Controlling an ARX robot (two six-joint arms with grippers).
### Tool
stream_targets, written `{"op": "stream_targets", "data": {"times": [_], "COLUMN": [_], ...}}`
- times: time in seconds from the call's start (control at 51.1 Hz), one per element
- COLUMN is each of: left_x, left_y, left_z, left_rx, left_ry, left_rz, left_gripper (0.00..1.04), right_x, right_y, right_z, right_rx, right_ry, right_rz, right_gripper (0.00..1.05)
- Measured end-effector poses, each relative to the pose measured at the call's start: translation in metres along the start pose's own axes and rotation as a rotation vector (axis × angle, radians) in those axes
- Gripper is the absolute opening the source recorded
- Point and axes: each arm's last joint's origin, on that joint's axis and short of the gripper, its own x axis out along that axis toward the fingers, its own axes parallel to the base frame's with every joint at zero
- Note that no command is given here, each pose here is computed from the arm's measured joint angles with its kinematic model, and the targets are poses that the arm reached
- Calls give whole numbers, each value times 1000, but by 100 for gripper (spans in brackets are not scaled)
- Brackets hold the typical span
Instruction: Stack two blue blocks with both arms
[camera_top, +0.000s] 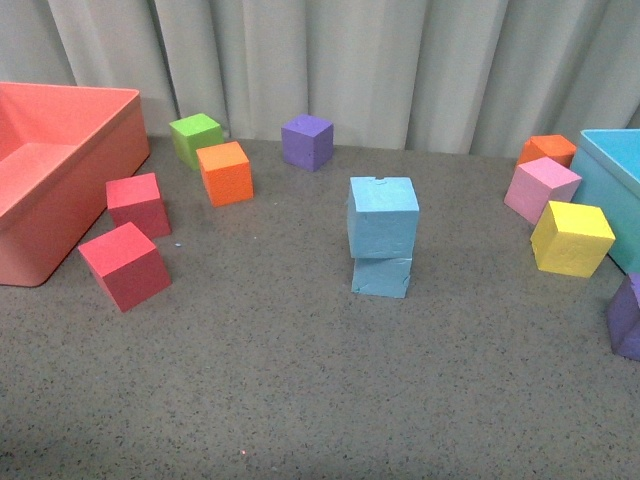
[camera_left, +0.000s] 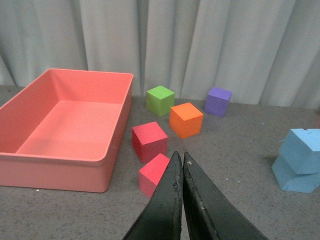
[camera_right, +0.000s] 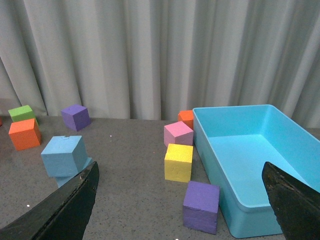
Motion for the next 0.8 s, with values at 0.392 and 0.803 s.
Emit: {"op": "stream_targets", "data": {"times": [0.392, 0.803], "left_x": [-24, -37], "left_y": [4, 4], "left_z": [9, 11], "left_rx": [0, 0], "left_ry": [-29, -38], "left_rz": [21, 21], "left_gripper": [4, 4], "right_x": [0, 0], "right_y": [0, 0], "right_z": [0, 0], "right_rx": [0, 0], "right_ry": [0, 0], "right_rz": [0, 0], "right_gripper": [95, 95]}}
